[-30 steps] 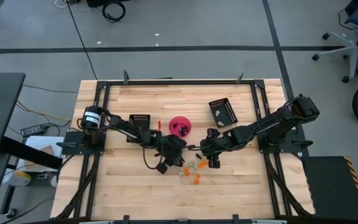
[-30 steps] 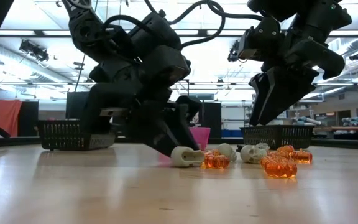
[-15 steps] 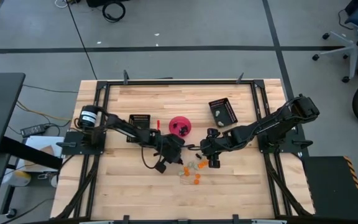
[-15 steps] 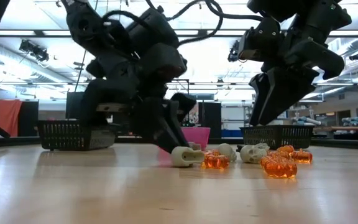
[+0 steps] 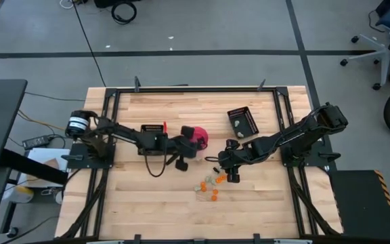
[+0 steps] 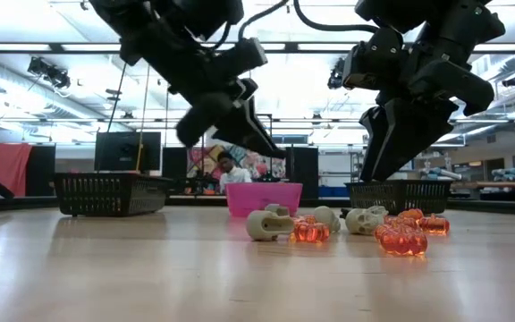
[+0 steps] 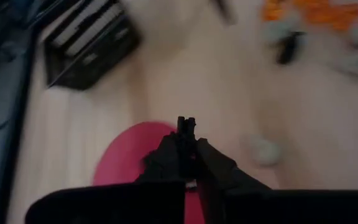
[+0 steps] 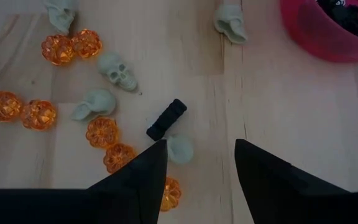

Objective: Sort Halloween decoration
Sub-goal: Put the left black skeleton toy into the pink bin, then put the black skull toy into the pink bin

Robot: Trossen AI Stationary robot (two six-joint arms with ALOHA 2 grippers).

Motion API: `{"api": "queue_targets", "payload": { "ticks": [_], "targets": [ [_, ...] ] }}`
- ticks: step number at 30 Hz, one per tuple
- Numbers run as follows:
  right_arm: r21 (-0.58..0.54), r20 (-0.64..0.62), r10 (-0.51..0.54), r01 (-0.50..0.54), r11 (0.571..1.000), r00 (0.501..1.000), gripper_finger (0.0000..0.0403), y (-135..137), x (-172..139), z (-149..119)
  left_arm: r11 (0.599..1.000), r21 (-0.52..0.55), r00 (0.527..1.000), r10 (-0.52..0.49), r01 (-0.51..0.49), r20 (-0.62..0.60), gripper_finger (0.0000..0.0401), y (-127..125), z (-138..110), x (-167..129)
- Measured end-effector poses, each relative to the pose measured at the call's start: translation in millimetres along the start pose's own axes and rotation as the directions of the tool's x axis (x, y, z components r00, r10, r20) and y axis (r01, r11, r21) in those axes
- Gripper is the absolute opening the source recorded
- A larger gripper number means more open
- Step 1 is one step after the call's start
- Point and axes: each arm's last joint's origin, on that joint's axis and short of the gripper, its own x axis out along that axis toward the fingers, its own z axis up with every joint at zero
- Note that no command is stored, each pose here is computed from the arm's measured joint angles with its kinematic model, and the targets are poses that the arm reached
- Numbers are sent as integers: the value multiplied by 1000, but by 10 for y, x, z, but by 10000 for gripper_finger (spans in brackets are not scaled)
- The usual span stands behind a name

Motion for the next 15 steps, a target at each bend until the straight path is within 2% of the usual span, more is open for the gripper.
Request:
{"api": "queue_targets", "payload": {
  "ticks": [5,15],
  "targets": [
    [0,1,0,0,1000,1000,192,1,0,1,991,-127,999,27,-33,-45,27,145,-91,44],
    [0,-1,0,0,1000,1000,192,0,0,-1,986,-159,998,32,-41,-58,128,177,-114,52]
  ]
}}
